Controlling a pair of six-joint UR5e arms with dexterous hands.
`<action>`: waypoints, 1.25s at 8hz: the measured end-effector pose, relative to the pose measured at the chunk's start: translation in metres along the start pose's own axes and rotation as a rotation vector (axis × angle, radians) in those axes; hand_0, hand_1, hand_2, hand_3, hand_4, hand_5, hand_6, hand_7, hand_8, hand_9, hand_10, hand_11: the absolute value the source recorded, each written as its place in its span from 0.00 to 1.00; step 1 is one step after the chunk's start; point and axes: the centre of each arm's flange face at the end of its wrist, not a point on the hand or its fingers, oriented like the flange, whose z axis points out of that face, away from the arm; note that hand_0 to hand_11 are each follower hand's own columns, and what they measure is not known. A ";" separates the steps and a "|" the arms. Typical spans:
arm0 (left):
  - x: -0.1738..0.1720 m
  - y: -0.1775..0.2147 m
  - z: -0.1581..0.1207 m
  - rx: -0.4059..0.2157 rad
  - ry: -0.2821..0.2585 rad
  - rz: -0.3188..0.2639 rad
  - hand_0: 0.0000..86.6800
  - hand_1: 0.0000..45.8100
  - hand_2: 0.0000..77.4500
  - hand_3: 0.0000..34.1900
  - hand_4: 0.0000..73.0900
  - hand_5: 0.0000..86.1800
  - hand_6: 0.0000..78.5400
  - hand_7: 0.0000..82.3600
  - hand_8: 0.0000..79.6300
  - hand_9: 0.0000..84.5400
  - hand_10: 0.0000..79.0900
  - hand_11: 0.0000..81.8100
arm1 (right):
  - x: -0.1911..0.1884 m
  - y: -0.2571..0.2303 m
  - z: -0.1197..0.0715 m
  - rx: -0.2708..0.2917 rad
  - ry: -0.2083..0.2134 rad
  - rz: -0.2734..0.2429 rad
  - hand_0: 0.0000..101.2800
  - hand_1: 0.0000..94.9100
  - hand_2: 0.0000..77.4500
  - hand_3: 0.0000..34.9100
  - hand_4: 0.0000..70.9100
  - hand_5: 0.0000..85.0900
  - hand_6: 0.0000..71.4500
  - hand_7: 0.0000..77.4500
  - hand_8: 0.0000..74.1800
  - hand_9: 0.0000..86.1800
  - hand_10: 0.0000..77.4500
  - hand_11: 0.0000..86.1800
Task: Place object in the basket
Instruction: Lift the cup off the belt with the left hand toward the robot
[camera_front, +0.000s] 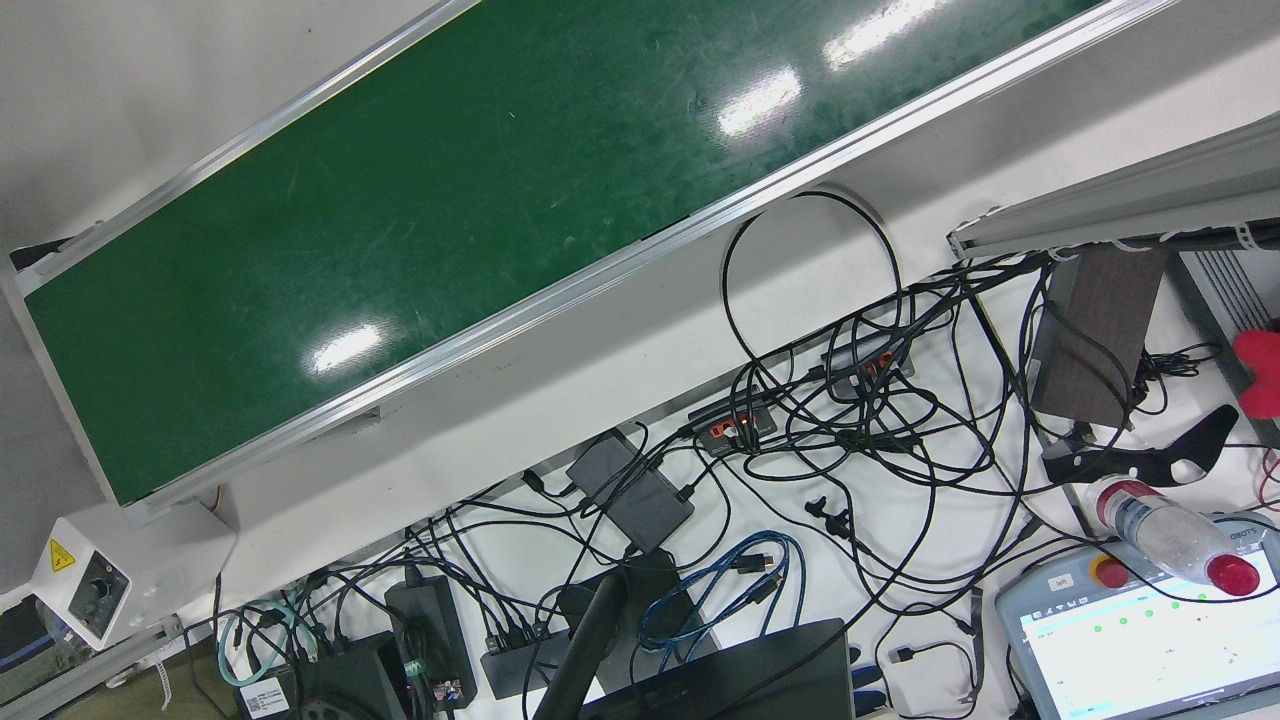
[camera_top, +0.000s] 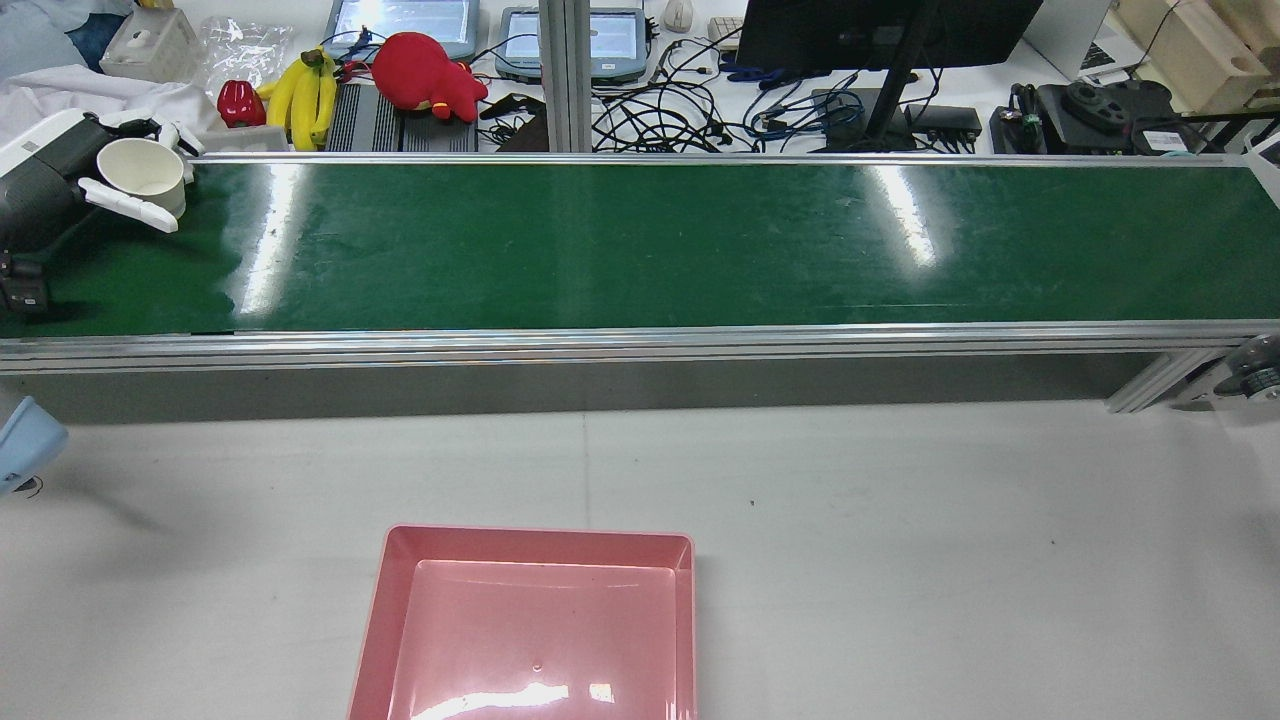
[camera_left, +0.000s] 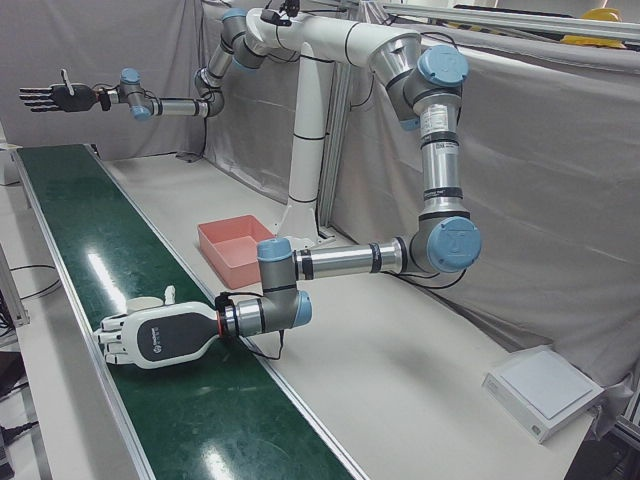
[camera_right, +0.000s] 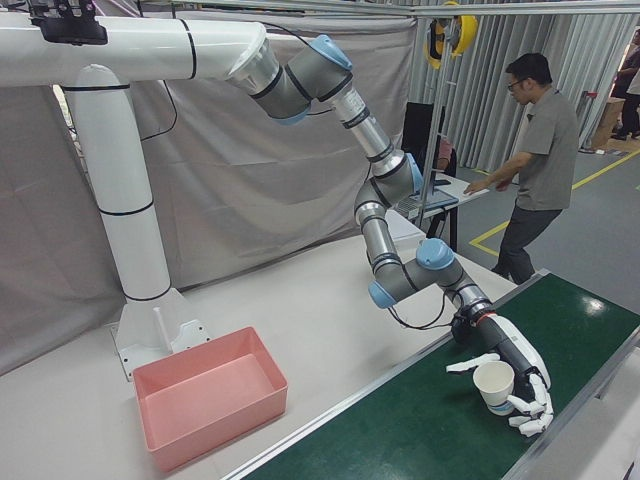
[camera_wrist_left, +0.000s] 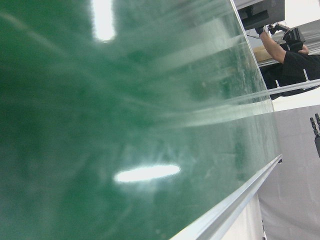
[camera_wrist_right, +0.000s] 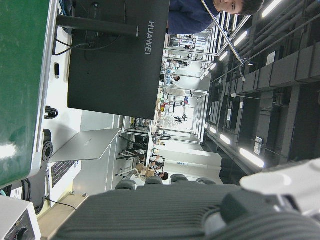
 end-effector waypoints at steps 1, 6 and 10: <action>0.002 0.000 0.001 0.004 0.001 0.001 0.60 0.12 0.01 0.00 0.51 0.81 0.39 0.66 0.51 0.70 0.21 0.47 | 0.000 0.000 0.000 -0.001 0.000 0.000 0.00 0.00 0.01 0.00 0.00 0.00 0.00 0.01 0.00 0.00 0.00 0.00; 0.020 0.011 0.003 -0.002 0.010 -0.037 0.58 0.19 0.09 0.00 0.56 0.81 0.40 0.68 0.58 0.74 0.45 0.61 | -0.001 0.001 0.000 -0.003 -0.001 0.000 0.00 0.00 0.01 0.00 0.00 0.00 0.00 0.01 0.00 0.00 0.00 0.00; 0.055 0.089 -0.009 -0.129 -0.009 -0.069 0.58 0.17 0.10 0.00 0.54 0.81 0.40 0.68 0.58 0.75 0.46 0.64 | -0.001 0.002 0.000 -0.004 -0.002 0.000 0.00 0.00 0.01 0.00 0.00 0.00 0.00 0.01 0.00 0.00 0.00 0.00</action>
